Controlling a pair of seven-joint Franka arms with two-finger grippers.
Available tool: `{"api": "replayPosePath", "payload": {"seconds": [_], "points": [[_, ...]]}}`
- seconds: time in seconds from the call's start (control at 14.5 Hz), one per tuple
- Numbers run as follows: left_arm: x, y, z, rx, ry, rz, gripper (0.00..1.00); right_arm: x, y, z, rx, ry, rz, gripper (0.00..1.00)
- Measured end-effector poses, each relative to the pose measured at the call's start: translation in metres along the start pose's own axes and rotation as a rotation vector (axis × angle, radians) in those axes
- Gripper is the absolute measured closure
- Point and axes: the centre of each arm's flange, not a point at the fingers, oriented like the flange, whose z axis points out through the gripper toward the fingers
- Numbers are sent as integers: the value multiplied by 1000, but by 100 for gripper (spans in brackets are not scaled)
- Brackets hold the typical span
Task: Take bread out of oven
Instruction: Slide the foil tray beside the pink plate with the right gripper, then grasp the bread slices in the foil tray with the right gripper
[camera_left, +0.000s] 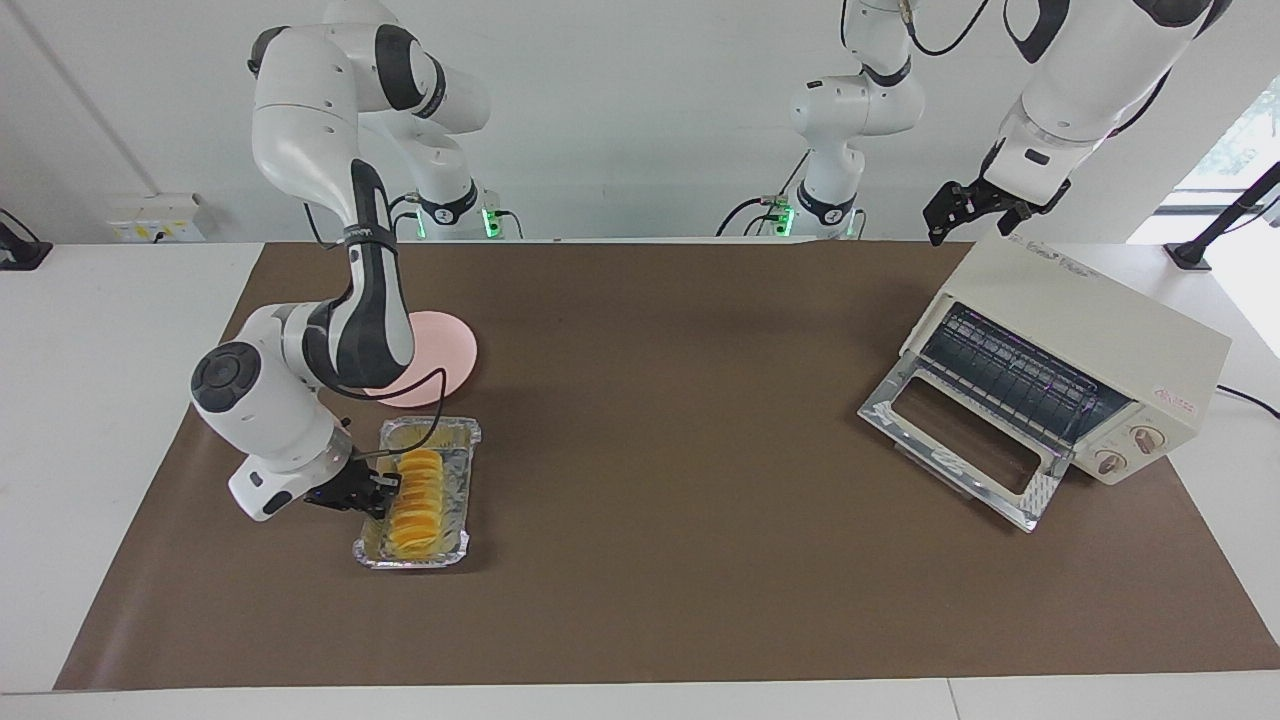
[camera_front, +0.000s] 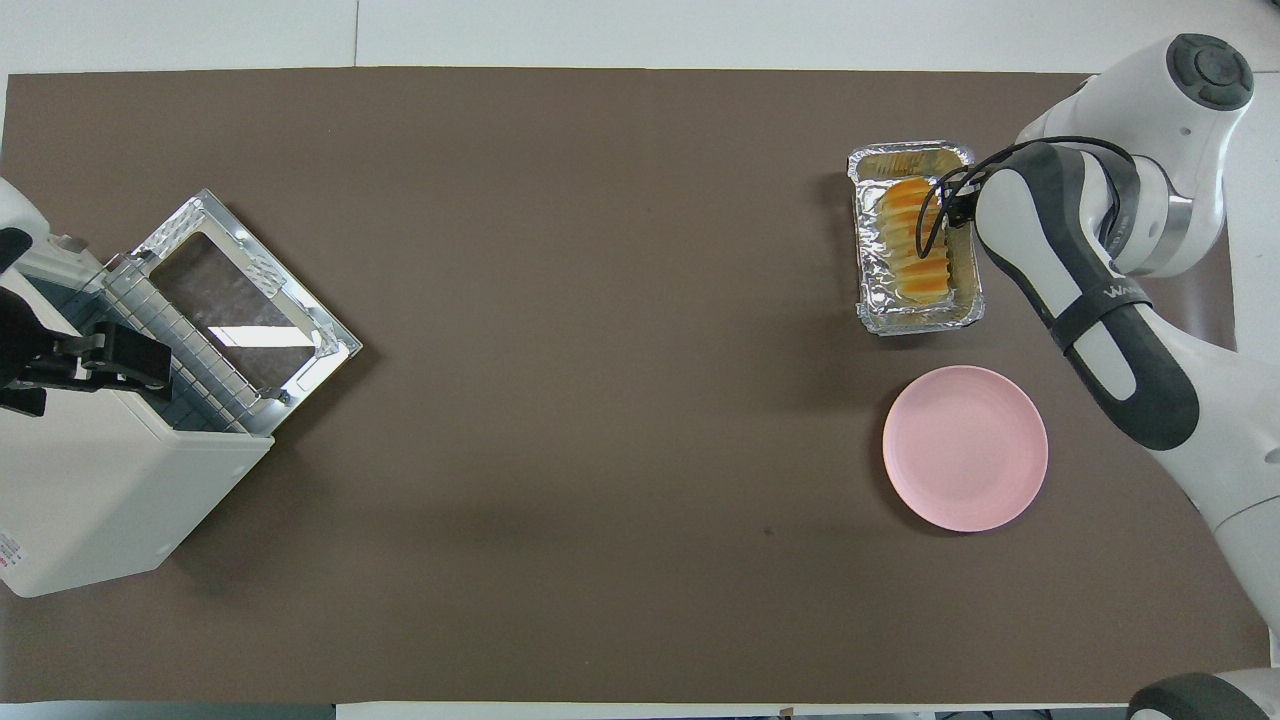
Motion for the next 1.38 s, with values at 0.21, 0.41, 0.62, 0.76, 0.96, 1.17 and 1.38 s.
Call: {"api": "replayPosePath", "payload": {"seconds": [0.21,0.41,0.62,0.76,0.96,1.17,1.38], "points": [[0,0,0,0,0,0,0,-1,4,9,-4,15,-11,98],[0,0,0,0,0,0,0,-1,4,9,-6,17,-13,88],[0,0,0,0,0,0,0,-3,5,3,-41,-11,-41,57],[0,0,0,0,0,0,0,-7,2,-15,-53,-41,-53,34],[0,0,0,0,0,0,0,-9,-14,-45,-63,-77,-80,5],[0,0,0,0,0,0,0,-7,-50,-55,-92,-67,-68,0],[0,0,0,0,0,0,0,-6,-82,-44,-125,-44,-62,0]]}}
